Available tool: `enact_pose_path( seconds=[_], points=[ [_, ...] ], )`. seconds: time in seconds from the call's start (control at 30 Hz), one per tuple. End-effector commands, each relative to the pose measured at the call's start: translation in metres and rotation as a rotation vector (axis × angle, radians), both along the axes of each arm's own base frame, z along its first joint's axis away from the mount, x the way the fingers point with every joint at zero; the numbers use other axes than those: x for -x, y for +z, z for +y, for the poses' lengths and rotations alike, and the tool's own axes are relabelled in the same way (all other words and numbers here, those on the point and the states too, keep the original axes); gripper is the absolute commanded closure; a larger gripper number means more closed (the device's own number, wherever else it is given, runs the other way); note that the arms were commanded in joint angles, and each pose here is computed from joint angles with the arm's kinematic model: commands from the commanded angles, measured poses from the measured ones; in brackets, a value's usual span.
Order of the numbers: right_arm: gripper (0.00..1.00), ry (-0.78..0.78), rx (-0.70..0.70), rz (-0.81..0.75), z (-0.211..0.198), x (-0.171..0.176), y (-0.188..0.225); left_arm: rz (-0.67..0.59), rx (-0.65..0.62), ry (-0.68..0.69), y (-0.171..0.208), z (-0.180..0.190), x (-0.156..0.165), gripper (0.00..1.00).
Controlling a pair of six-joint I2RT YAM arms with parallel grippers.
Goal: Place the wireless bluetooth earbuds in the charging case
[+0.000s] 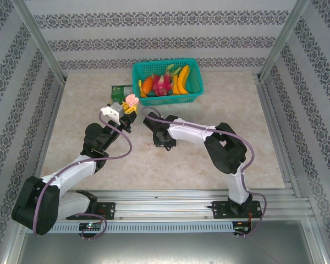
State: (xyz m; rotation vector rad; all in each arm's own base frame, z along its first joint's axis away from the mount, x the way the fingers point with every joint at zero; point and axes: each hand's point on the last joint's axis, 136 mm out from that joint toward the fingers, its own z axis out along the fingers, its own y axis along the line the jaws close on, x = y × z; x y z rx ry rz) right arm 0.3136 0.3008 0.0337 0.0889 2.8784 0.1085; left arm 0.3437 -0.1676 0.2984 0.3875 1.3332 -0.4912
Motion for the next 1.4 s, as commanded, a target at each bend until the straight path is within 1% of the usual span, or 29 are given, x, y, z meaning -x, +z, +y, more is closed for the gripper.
enact_pose_path(
  seconds=[0.0, 1.0, 1.17, 1.37],
  points=[
    [0.68, 0.006, 0.041, 0.013, -0.006, -0.003, -0.005, -0.037, 0.026, -0.017, 0.018, -0.001, 0.004, 1.0],
    [0.69, -0.006, 0.079, 0.074, -0.013, 0.005, -0.032, -0.037, 0.027, -0.013, 0.017, 0.0, 0.004, 1.0],
    [0.72, -0.001, 0.081, 0.08, -0.013, 0.006, -0.034, -0.037, 0.028, -0.012, 0.017, 0.0, 0.004, 1.0],
    [0.79, -0.007, 0.056, 0.061, -0.012, 0.006, -0.026, -0.04, 0.028, -0.014, 0.018, 0.0, 0.004, 1.0]
  ],
)
